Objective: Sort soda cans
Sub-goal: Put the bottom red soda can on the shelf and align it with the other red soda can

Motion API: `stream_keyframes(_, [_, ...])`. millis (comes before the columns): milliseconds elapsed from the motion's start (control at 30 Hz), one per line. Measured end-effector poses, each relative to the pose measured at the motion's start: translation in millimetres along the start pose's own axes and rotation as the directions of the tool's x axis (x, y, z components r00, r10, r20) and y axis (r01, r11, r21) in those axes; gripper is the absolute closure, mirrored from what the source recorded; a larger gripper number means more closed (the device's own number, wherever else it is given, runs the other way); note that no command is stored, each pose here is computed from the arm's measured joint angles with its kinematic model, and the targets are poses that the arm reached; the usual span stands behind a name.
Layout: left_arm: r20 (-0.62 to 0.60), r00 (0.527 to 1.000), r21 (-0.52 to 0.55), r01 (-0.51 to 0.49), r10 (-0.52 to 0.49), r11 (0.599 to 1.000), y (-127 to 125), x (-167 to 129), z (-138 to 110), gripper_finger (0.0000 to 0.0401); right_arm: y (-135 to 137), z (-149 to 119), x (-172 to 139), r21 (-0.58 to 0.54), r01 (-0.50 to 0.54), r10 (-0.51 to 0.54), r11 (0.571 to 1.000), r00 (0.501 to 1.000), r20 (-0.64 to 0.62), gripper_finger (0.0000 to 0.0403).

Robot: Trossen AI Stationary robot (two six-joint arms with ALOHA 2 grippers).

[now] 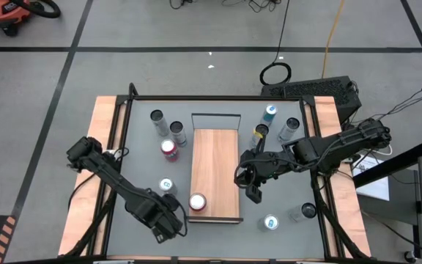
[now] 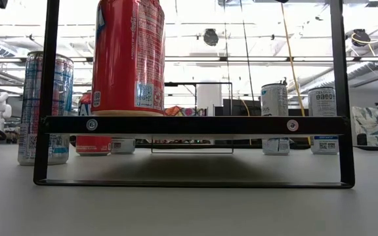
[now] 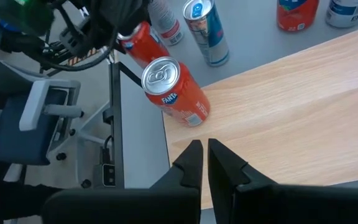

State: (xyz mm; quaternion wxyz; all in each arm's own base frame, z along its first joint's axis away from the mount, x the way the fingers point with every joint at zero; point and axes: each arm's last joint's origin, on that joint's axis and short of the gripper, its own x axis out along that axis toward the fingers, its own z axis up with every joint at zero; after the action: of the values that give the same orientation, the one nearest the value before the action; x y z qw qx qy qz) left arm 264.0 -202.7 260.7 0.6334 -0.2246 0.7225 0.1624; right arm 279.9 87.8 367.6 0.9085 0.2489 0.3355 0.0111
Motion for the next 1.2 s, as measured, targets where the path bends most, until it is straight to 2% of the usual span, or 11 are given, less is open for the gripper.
stream_keyframes(233, [-0.062,0.997,-0.05,0.035,-0.038,0.998,-0.2,-35.9,-5.0,0.0116,1.6,1.8,0.1,0.061,-0.018,0.017,0.998,1.0,0.019,0.0403])
stream_keyframes(400, [-0.055,0.994,-0.122,0.084,-0.092,0.989,2.8,-73.8,-6.3,0.0116,6.5,8.2,-0.4,0.033,-0.07,0.067,0.997,0.994,0.085,0.0403])
stream_keyframes(500, [-0.026,0.985,-0.196,0.16,-0.169,0.967,5.4,-97.5,-5.2,0.0116,9.8,12.5,-1.2,0.009,-0.102,0.101,0.995,0.987,0.129,0.0403])
stream_keyframes(667, [0.016,0.954,-0.367,0.283,-0.299,0.886,13.2,-134.7,-8.2,0.0116,14.9,19.3,-3.0,-0.004,-0.156,0.153,0.988,0.968,0.199,0.0403])
stream_keyframes(800, [0.08,0.918,-0.442,0.383,-0.389,0.811,22.4,-163.8,-15.8,0.0116,20.1,26.0,-5.6,-0.04,-0.203,0.206,0.978,0.941,0.27,0.0403])
stream_keyframes(933, [0.21,0.877,-0.467,0.478,-0.432,0.744,32.3,-186.7,-21.0,0.0116,23.8,30.9,-8.7,-0.069,-0.233,0.242,0.97,0.919,0.312,0.0403])
stream_keyframes(1000, [0.282,0.853,-0.485,0.522,-0.439,0.702,38.5,-196.2,-23.1,0.0116,26.2,32.9,-13.7,-0.08,-0.222,0.236,0.972,0.925,0.298,0.0403])
stream_keyframes(1100, [0.371,0.822,-0.515,0.569,-0.432,0.641,47.6,-205.7,-25.4,0.0116,32.3,38.2,-26.5,-0.164,-0.155,0.2,0.974,0.93,0.309,0.0403])
stream_keyframes(1200, [0.424,0.808,-0.536,0.588,-0.409,0.606,52.0,-208.1,-21.5,0.0116,36.9,45.2,-42.8,-0.24,-0.094,0.169,0.966,0.935,0.313,0.04])
